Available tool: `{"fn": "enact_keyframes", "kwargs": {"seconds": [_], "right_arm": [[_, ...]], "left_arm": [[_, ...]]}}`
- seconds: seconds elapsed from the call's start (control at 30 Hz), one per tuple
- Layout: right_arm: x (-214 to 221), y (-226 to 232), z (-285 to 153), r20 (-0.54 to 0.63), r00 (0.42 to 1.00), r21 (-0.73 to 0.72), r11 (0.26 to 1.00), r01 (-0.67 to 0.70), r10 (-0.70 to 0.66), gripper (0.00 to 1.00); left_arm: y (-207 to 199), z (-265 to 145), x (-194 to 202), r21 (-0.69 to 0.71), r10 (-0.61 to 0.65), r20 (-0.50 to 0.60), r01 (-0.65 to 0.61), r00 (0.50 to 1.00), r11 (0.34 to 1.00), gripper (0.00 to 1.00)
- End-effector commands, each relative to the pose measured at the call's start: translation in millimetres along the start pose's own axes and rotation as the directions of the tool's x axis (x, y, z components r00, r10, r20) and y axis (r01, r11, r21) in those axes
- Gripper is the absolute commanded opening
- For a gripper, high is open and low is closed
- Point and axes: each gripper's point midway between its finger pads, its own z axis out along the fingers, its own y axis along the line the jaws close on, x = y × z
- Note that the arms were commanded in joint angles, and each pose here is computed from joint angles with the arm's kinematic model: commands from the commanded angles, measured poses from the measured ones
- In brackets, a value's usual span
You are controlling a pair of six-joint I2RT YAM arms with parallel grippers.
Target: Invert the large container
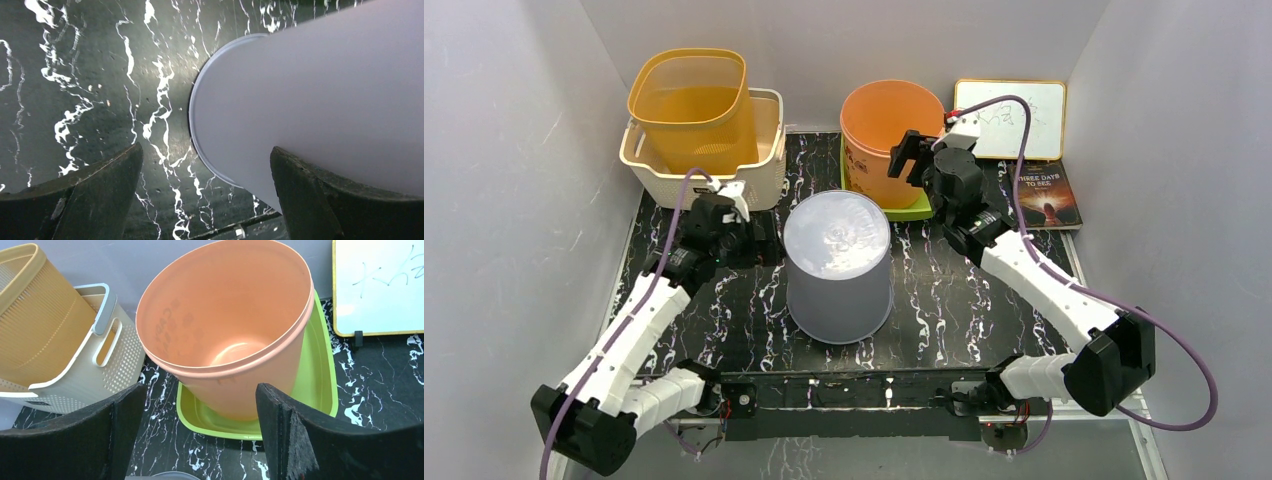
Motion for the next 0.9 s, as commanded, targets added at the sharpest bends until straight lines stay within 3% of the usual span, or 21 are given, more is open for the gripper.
{"fn": "enact_keyframes", "kwargs": {"seconds": [0.0, 0.17, 0.37, 0.57, 0.87], "right_arm": [[-36, 3, -2, 0.079, 0.997, 0.008, 1.0, 0.011, -0.012, 0.79], [-49, -2, -6, 0.107, 0.993, 0.043, 0.998, 0.036, -0.04, 0.82], [-73, -12, -4, 0.132, 0.991, 0.089, 0.996, 0.024, -0.036, 0.87], [-117, -25, 3, 0.206, 0.977, 0.062, 0.995, -0.074, 0.06, 0.88], [-162, -20, 2, 0.276, 0.958, 0.03, 0.996, -0.088, 0.076, 0.88]], "left_arm": [[-6, 8, 25, -0.012, 0.021, -0.065, -0.022, 0.998, 1.0, 0.98], [-30, 22, 43, 0.045, 0.036, -0.098, -0.032, 0.994, 0.998, 0.98], [-96, 49, 59, 0.166, 0.111, -0.112, -0.092, 0.987, 0.982, 0.98], [-156, 89, 75, 0.238, 0.207, -0.111, -0.176, 0.972, 0.955, 0.98], [-228, 119, 64, 0.376, 0.245, 0.003, -0.228, 0.97, 0.898, 0.98]]}}
